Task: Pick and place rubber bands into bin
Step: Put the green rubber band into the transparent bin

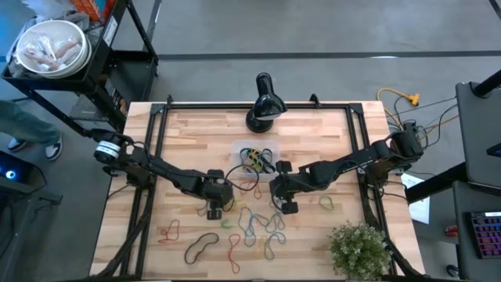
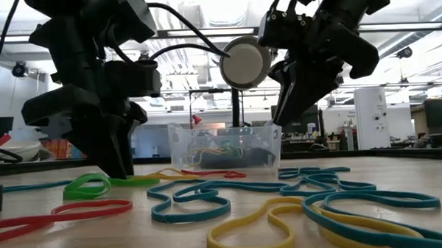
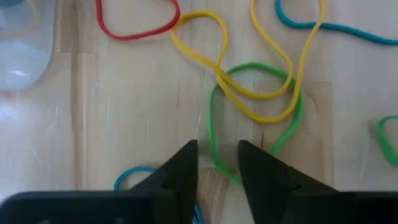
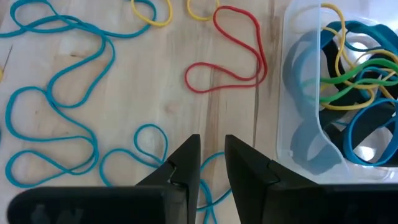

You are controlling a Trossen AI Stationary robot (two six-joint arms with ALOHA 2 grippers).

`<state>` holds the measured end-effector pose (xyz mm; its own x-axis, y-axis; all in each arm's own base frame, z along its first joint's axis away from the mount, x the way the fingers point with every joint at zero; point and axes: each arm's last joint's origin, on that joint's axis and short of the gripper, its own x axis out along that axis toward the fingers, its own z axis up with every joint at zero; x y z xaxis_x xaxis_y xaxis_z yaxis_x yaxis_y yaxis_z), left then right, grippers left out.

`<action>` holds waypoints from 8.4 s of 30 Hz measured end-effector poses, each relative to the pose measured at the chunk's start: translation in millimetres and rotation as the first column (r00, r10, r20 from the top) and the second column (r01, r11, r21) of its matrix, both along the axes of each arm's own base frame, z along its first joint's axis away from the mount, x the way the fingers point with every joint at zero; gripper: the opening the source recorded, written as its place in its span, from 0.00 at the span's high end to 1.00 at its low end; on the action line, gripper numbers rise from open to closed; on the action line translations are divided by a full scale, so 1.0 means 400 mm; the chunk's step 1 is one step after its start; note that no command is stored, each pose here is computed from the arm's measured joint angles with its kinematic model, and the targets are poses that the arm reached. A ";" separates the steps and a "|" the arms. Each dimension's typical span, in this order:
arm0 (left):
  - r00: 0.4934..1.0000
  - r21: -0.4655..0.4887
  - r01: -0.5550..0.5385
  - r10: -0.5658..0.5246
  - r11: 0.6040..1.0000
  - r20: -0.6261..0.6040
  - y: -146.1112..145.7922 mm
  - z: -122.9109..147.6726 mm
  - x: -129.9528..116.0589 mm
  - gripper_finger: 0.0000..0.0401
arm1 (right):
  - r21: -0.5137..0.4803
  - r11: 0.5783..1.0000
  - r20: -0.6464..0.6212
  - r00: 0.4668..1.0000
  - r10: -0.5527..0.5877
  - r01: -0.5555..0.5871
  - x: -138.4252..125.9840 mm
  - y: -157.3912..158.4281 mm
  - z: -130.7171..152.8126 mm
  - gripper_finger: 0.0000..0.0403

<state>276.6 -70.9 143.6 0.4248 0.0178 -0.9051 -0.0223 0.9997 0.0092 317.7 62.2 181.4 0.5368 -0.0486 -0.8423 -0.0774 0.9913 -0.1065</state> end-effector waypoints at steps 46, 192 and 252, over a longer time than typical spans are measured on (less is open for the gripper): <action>0.948 0.587 -0.019 -0.172 0.809 0.267 -0.018 0.220 -0.006 1.00 | -0.154 0.987 -0.007 0.999 -0.044 0.043 -0.023 0.039 -0.003 0.83; 0.854 0.346 -0.138 -0.065 0.928 0.516 0.157 0.231 -0.135 0.67 | 0.036 0.770 -0.479 0.687 -0.546 0.637 -0.246 0.099 -0.081 0.98; 0.855 0.344 -0.138 -0.063 0.929 0.514 0.157 0.228 -0.136 0.67 | -0.129 0.907 0.345 0.876 -0.338 0.400 0.015 -0.208 0.067 0.98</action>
